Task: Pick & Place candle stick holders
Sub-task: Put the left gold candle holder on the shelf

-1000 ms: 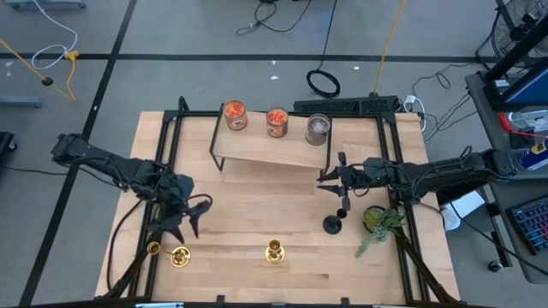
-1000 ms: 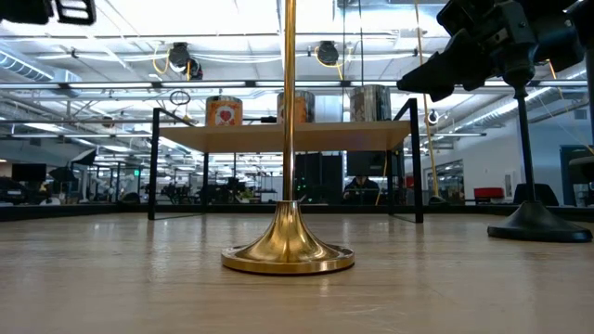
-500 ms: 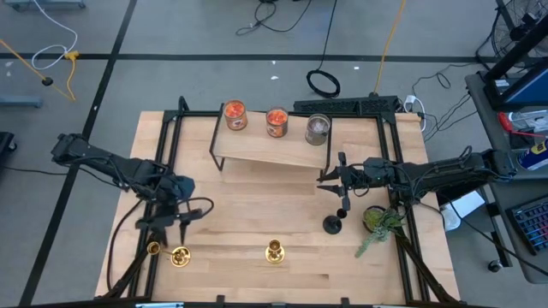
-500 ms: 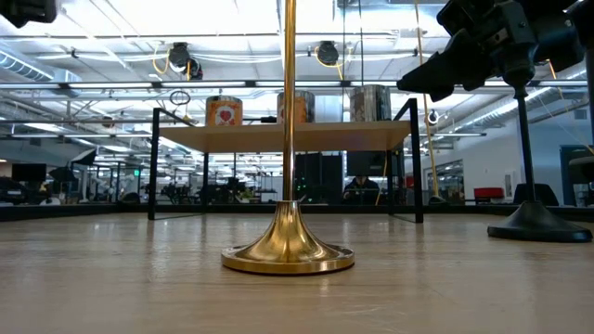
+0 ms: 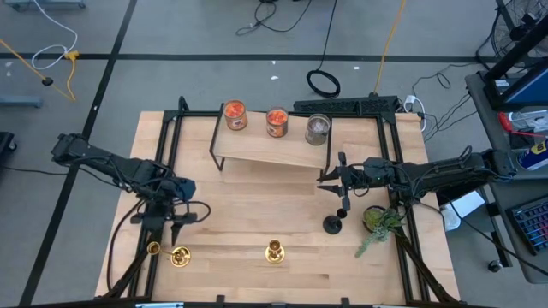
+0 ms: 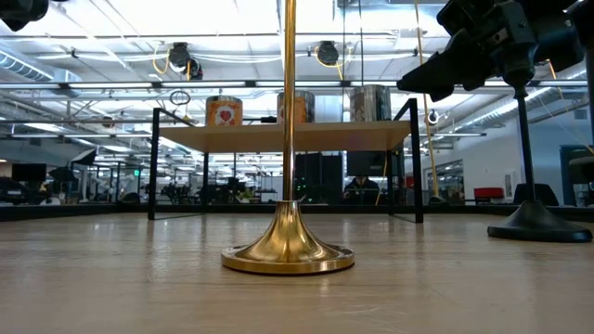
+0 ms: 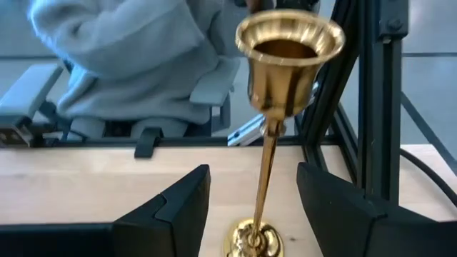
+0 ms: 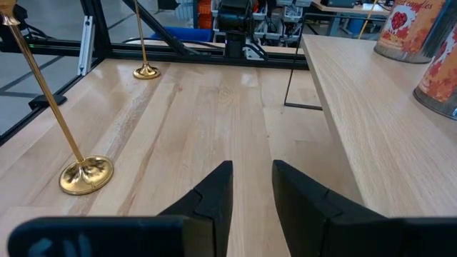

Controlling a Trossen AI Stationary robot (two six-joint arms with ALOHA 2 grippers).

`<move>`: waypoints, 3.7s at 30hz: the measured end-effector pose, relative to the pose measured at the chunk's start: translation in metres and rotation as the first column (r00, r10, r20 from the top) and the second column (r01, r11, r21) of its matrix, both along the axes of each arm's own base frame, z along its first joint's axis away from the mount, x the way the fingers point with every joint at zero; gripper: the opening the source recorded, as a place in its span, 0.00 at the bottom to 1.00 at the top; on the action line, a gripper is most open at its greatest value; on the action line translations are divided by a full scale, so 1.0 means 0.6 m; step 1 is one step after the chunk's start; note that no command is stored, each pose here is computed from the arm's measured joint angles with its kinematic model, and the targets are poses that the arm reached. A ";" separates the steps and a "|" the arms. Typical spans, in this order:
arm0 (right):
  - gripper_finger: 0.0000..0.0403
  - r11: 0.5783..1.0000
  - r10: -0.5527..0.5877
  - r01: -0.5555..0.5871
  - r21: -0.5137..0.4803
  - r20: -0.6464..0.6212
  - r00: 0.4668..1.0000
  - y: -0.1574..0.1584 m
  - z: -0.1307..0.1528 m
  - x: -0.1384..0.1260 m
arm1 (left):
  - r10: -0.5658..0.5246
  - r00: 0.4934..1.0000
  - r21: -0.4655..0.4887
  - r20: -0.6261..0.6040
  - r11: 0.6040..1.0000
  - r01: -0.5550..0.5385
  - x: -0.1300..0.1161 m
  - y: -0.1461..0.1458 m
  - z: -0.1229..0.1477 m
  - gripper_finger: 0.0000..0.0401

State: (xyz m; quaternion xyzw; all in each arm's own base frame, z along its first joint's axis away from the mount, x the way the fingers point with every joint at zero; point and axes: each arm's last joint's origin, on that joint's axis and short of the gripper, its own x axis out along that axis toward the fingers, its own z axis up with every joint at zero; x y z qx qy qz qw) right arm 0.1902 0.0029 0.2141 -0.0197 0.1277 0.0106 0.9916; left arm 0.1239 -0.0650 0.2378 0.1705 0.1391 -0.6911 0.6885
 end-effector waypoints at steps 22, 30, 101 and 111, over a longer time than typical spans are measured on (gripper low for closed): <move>0.24 1.000 0.000 0.000 0.000 0.000 1.000 0.000 0.000 0.000 | -0.024 0.992 -0.035 -0.126 0.999 0.020 0.033 -0.045 -0.009 0.54; 0.23 1.000 0.000 0.000 0.000 0.000 1.000 0.000 0.000 0.000 | -0.010 0.978 -0.037 -0.208 0.999 0.002 0.031 -0.051 -0.008 0.54; 0.23 1.000 0.000 0.000 0.000 0.000 1.000 0.000 0.000 0.000 | 0.070 0.955 0.075 -0.287 0.996 -0.051 0.021 -0.061 -0.016 0.24; 0.23 1.000 0.000 0.000 0.000 0.001 1.000 0.000 0.000 0.000 | 0.090 0.969 0.099 -0.229 0.993 -0.069 0.024 -0.059 -0.015 0.04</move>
